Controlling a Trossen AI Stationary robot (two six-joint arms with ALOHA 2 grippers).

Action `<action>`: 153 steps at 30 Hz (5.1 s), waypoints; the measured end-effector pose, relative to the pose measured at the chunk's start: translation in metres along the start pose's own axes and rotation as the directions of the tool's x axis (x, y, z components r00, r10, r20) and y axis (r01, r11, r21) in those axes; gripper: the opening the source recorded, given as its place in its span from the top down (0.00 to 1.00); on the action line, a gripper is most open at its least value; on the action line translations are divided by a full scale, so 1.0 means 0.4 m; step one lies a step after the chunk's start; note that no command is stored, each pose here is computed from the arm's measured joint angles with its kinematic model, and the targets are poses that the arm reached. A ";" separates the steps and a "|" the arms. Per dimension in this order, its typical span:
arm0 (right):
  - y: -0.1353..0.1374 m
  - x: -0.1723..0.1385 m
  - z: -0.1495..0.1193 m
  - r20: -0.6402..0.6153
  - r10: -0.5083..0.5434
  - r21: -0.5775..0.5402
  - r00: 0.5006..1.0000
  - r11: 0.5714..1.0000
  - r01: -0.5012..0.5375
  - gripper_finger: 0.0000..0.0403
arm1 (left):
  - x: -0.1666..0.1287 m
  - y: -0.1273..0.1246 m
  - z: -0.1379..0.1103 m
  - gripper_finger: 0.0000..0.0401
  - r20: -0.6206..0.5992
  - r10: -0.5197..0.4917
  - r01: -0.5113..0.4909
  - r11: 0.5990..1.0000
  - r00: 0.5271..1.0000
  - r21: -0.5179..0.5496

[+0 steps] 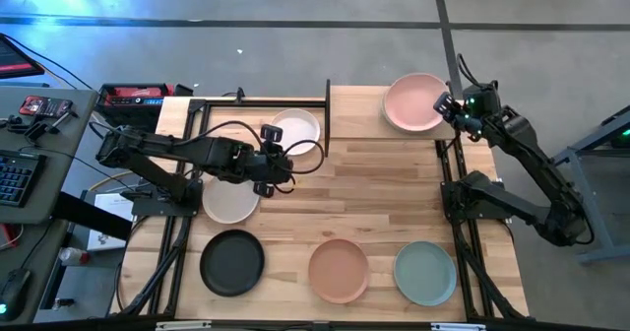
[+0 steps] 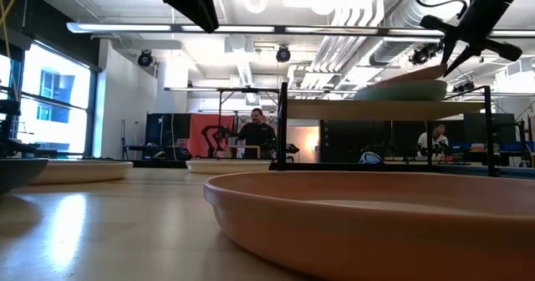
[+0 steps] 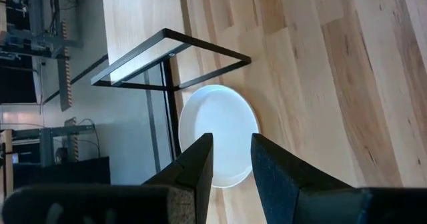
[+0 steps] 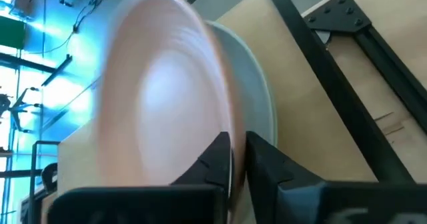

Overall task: Place and stack plates onto a shelf
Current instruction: Stack the light pink plate on top of the light gray plate on the shelf, then stack the black plate on top of the light pink on the shelf

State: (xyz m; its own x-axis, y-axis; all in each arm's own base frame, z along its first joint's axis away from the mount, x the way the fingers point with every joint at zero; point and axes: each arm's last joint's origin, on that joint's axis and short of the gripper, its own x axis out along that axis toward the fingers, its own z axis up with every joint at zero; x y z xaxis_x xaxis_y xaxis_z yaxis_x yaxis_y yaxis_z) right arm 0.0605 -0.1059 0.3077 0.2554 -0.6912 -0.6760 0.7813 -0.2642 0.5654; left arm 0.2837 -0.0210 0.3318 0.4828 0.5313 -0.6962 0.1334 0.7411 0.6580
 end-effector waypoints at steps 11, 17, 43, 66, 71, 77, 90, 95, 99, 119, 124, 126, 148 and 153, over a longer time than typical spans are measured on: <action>0.008 0.000 0.004 0.005 0.040 0.005 0.999 0.999 -0.040 0.76 | 0.007 0.009 -0.004 0.77 -0.009 0.006 -0.006 1.000 1.000 -0.016; 0.014 -0.005 0.002 -0.048 0.106 -0.025 0.993 0.994 -0.107 0.74 | 0.007 0.009 -0.004 0.77 -0.009 0.005 -0.006 1.000 1.000 -0.029; 0.088 -0.081 -0.055 -0.372 0.554 -0.034 0.745 0.794 -0.608 0.74 | 0.003 -0.015 -0.039 0.77 -0.102 -0.185 0.149 0.946 0.977 -0.286; 0.218 -0.081 -0.354 -0.657 0.442 -0.059 0.610 0.777 -0.626 0.74 | 0.034 -0.131 -0.114 0.77 -0.284 -0.544 0.307 0.751 0.790 -0.585; 0.235 -0.088 -0.426 -0.692 0.438 -0.056 0.574 0.760 -0.648 0.74 | 0.037 -0.191 -0.126 0.77 -0.308 -0.550 0.346 0.780 0.776 -0.521; 0.246 -0.095 -0.501 -0.720 0.443 -0.057 0.534 0.729 -0.682 0.74 | 0.035 -0.266 -0.131 0.77 -0.286 -0.553 0.434 0.814 0.783 -0.387; 0.238 -0.091 -0.578 -0.746 0.397 -0.108 0.535 0.721 -0.684 0.74 | 0.042 -0.391 -0.145 0.77 -0.162 -0.574 0.560 0.818 0.802 -0.128; 0.237 -0.093 -0.580 -0.754 0.393 -0.106 0.526 0.718 -0.688 0.74 | 0.052 -0.406 -0.150 0.77 -0.145 -0.577 0.565 0.817 0.804 -0.120; 0.236 -0.094 -0.580 -0.763 0.388 -0.107 0.518 0.714 -0.692 0.74 | 0.058 -0.413 -0.153 0.77 -0.146 -0.589 0.584 0.808 0.795 -0.079; 0.236 -0.094 -0.581 -0.770 0.383 -0.107 0.511 0.711 -0.695 0.74 | 0.104 -0.464 -0.212 0.77 -0.160 -0.649 0.641 0.760 0.744 -0.108; 0.236 -0.094 -0.581 -0.767 0.385 -0.107 0.513 0.712 -0.694 0.74 | 0.106 -0.467 -0.215 0.77 -0.160 -0.657 0.649 0.753 0.737 -0.107; 0.236 -0.094 -0.580 -0.763 0.387 -0.109 0.518 0.713 -0.693 0.74 | 0.106 -0.468 -0.213 0.77 -0.155 -0.662 0.654 0.749 0.733 -0.103; 0.242 -0.096 -0.578 -0.742 0.417 -0.095 0.524 0.709 -0.699 0.74 | 0.134 -0.494 -0.202 0.81 -0.162 -0.660 0.655 0.750 0.733 -0.093; 0.242 -0.095 -0.578 -0.740 0.418 -0.097 0.527 0.709 -0.698 0.74 | 0.133 -0.494 -0.199 0.91 -0.150 -0.671 0.665 0.741 0.726 -0.095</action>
State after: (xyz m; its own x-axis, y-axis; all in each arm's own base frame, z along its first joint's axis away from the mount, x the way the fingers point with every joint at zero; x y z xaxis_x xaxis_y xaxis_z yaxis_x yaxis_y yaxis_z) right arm 0.2580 0.0504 0.2789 0.8828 0.0224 -0.4693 0.4307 0.3603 0.8274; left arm 0.2141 -0.1067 0.1420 0.1311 -0.0495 -0.9901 0.3373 0.9414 -0.0024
